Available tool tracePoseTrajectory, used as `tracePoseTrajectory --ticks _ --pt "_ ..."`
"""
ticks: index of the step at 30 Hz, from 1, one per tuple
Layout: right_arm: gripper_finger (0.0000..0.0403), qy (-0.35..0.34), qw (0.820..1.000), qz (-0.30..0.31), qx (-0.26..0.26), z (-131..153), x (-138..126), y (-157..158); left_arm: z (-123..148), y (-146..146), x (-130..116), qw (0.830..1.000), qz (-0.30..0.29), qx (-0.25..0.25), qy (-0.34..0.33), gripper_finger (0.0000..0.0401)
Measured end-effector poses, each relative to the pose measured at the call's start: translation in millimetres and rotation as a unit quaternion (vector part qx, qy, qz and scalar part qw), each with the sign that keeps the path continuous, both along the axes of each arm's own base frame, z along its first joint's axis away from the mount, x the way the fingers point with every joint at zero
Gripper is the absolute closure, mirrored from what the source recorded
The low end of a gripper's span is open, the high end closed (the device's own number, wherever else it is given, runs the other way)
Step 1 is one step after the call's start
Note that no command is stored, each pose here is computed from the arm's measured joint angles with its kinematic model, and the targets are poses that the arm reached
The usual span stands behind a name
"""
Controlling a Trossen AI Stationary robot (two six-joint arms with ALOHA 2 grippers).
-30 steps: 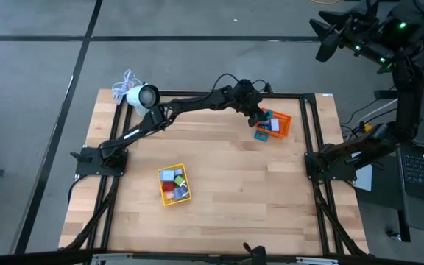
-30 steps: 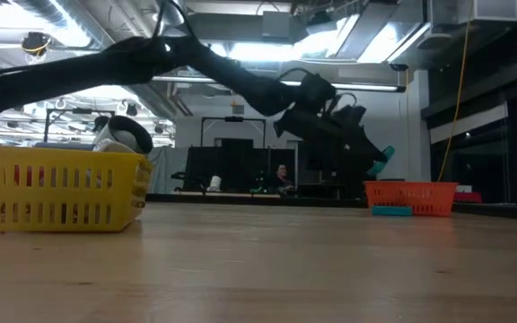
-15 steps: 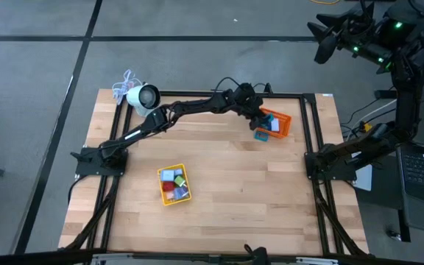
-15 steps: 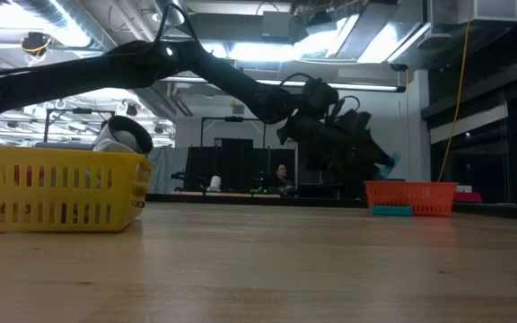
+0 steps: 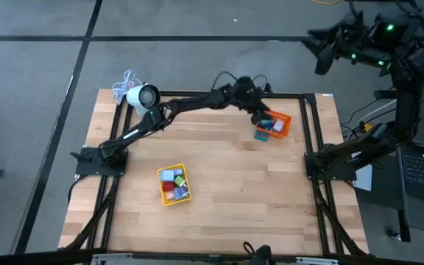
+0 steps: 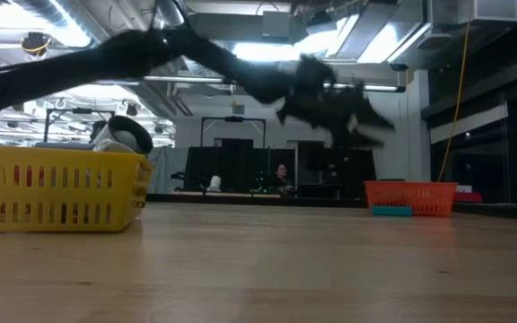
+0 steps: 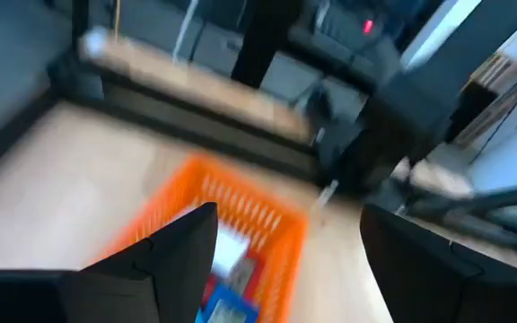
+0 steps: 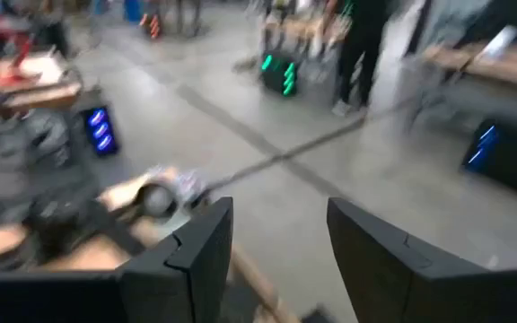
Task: Pick & Place Office items
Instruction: Put the light blue digital timer into the orange bin
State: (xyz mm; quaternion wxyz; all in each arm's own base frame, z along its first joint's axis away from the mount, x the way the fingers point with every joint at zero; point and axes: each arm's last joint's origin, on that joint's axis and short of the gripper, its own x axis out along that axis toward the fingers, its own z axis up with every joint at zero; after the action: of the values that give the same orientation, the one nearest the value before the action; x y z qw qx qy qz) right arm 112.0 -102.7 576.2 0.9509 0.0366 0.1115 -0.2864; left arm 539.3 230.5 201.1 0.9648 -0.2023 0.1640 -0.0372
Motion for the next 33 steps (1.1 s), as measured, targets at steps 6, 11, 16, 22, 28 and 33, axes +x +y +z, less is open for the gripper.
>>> tracePoseTrajectory --ticks 6,11,16,22,28,33 --pt "0.0215 0.032 0.997 0.031 0.057 -11.0 -0.7 4.6 107.8 27.4 -49.0 0.992 0.064 0.089 -0.057 0.0135" --pt "0.0215 0.037 0.986 0.067 0.151 -21.2 14.2 6.1 173.2 59.4 -117.2 0.982 0.136 0.125 -0.035 0.0137" --pt "0.0215 0.16 0.96 0.054 0.224 -57.0 48.0 -0.3 228.5 76.1 -192.7 0.969 0.201 0.14 -0.013 0.0137" --pt "0.0215 0.274 0.916 0.037 0.29 -115.4 96.0 8.0 264.4 74.1 -256.3 0.955 0.236 0.177 0.023 0.0137" --pt "0.0228 0.377 0.851 0.001 0.366 -206.8 133.5 28.2 275.9 66.8 -292.3 0.957 0.222 0.178 0.057 0.0137" --pt "0.0286 0.369 0.829 -0.043 0.418 -265.2 151.0 46.7 274.2 60.8 -298.8 0.959 0.203 0.179 0.083 0.0137"
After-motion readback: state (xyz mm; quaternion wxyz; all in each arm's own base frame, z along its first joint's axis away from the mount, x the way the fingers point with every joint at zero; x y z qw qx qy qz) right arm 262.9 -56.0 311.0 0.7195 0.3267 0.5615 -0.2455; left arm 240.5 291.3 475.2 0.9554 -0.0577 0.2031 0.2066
